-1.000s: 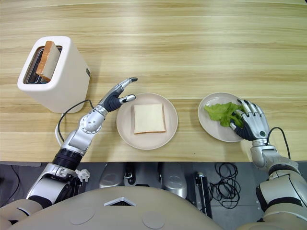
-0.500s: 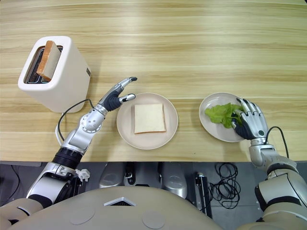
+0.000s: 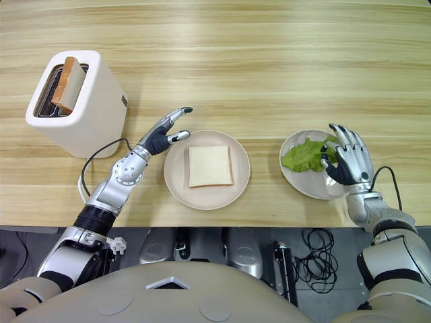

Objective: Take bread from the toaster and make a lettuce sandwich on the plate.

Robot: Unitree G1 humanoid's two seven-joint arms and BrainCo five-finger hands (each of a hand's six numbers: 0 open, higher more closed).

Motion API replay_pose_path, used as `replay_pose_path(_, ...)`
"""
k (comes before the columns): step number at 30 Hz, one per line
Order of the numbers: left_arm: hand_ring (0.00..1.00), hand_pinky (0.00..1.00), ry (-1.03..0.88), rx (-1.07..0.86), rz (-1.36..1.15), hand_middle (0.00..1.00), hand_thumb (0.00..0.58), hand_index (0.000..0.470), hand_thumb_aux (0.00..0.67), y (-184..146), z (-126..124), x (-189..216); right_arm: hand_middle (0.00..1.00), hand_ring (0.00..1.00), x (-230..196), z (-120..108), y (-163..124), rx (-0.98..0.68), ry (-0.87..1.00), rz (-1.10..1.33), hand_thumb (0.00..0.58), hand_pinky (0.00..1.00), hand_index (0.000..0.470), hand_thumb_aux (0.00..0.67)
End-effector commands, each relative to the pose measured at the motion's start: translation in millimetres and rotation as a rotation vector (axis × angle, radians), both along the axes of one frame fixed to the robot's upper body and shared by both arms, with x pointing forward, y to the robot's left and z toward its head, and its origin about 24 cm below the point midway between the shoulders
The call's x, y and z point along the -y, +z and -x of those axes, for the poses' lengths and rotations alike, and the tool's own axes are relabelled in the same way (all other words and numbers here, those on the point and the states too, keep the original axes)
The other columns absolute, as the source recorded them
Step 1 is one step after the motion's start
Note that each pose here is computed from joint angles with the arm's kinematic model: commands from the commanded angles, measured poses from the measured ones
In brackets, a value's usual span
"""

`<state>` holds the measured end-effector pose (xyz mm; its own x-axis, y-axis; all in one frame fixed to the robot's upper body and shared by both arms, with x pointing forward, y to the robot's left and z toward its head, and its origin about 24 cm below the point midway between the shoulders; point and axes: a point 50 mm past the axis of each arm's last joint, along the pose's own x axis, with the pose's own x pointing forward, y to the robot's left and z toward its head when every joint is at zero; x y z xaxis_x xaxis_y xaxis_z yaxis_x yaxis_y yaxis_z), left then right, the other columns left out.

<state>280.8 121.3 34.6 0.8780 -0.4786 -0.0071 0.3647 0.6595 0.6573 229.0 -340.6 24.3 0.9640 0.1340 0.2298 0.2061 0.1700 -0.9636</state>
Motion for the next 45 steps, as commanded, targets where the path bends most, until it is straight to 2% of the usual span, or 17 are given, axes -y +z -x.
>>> replay_pose_path(1,0.0,0.0,0.015,-0.006,-0.007,0.0,0.0,0.0,0.0,-2,-2,-4,1.0,1.0,-10,-12,15,0.055,0.077,-0.073,0.58,1.0,0.46,0.67)
replay_pose_path(6,0.0,0.0,0.038,0.003,-0.001,0.0,0.0,0.0,0.0,-1,-5,-9,1.0,1.0,-26,-27,40,0.165,0.219,-0.1,0.58,1.0,0.46,0.67)
replay_pose_path(11,0.0,0.0,0.06,0.013,0.006,0.0,0.0,0.0,0.0,0,-8,-12,1.0,1.0,-63,-40,64,0.248,0.43,-0.123,0.58,1.0,0.46,0.67)
replay_pose_path(18,0.0,0.0,0.074,0.029,0.01,0.0,0.0,0.0,0.0,2,-15,-13,1.0,1.0,-124,-44,63,0.225,0.68,-0.151,0.58,1.0,0.46,0.67)
replay_pose_path(25,0.0,0.0,0.101,0.041,0.023,0.0,0.0,0.0,0.0,5,-19,-18,1.0,1.0,-163,-42,67,0.216,0.83,-0.187,0.58,1.0,0.46,0.67)
replay_pose_path(35,0.0,0.0,0.225,0.085,0.046,0.0,0.0,0.0,0.0,8,-29,-33,1.0,1.0,-209,-35,34,-0.017,0.984,-0.202,0.58,1.0,0.46,0.67)
replay_pose_path(45,0.0,0.0,0.216,0.065,0.041,0.0,0.0,0.0,0.0,2,-30,-33,1.0,1.0,-205,-55,12,-0.219,0.909,-0.061,0.58,1.0,0.46,0.67)
